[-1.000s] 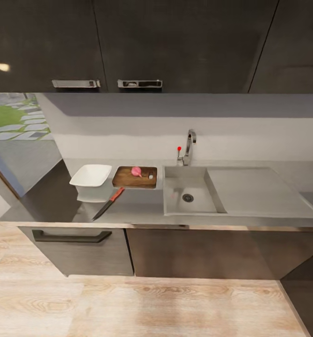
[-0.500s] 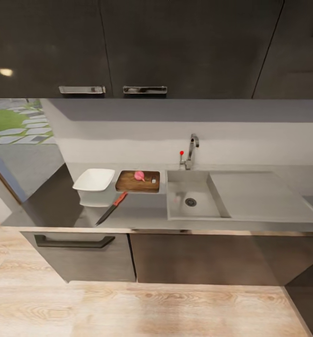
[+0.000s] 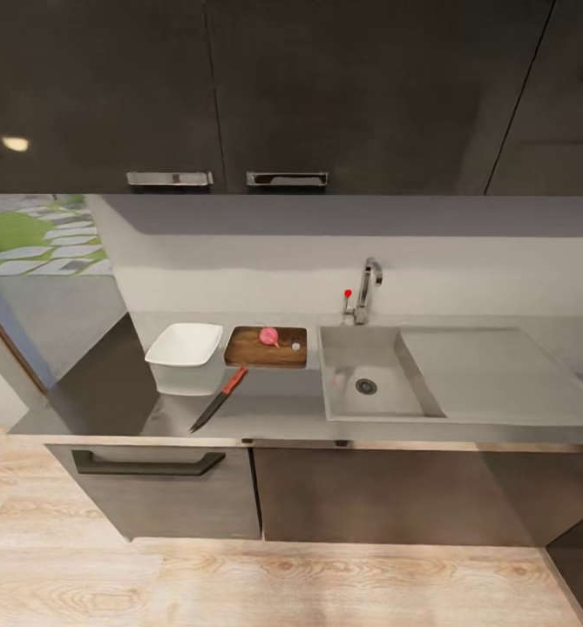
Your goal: In the kitchen, take the Vidalia onion out of the sink, dice it on the chopping board with the paring knife, put the diced onion into the bowl on the countertop, then place both the paring knife and the chopping board into the sink.
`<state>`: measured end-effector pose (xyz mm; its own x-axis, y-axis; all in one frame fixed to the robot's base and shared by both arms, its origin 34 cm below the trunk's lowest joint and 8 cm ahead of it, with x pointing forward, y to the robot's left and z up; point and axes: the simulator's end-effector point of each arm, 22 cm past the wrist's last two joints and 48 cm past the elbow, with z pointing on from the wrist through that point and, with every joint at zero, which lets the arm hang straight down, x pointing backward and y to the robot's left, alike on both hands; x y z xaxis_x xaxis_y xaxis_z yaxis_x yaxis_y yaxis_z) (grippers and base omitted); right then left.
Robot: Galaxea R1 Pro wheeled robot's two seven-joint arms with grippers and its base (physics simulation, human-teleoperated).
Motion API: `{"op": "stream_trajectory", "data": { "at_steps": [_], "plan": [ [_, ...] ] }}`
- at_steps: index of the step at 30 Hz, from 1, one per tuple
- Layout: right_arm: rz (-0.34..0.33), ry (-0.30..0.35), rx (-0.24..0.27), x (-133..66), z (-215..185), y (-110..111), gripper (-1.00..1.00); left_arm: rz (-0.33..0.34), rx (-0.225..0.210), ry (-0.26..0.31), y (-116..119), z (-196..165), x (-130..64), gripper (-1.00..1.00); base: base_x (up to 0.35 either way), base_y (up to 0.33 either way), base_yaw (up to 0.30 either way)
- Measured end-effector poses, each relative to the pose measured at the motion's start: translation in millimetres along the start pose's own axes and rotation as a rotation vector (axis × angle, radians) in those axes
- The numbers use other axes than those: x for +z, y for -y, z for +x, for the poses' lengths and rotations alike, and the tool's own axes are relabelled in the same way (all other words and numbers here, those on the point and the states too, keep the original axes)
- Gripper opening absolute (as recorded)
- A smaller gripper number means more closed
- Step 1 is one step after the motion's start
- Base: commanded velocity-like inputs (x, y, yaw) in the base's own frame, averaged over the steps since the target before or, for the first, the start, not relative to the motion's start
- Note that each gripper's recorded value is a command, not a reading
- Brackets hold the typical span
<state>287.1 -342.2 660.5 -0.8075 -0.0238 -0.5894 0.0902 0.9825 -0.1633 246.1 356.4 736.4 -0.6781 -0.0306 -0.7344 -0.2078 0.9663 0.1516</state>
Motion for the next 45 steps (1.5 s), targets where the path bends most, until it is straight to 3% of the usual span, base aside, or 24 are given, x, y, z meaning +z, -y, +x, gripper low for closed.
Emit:
{"op": "stream_trajectory", "data": {
  "at_steps": [16,29,45],
  "plan": [
    [0.000,0.024,0.005,1.5,-10,0,1.00,0.001,-0.005,0.017,1,-4,1.4,1.00,-0.007,0.000,0.000],
    [-0.001,0.044,0.008,2.5,-17,-1,1.00,0.001,-0.010,0.034,1,-9,3.2,1.00,-0.296,0.000,0.000],
    [-0.002,0.070,0.014,3.2,-28,-2,1.00,0.004,-0.015,0.054,2,-13,4.3,1.00,-0.020,0.000,0.000]
  ]
}}
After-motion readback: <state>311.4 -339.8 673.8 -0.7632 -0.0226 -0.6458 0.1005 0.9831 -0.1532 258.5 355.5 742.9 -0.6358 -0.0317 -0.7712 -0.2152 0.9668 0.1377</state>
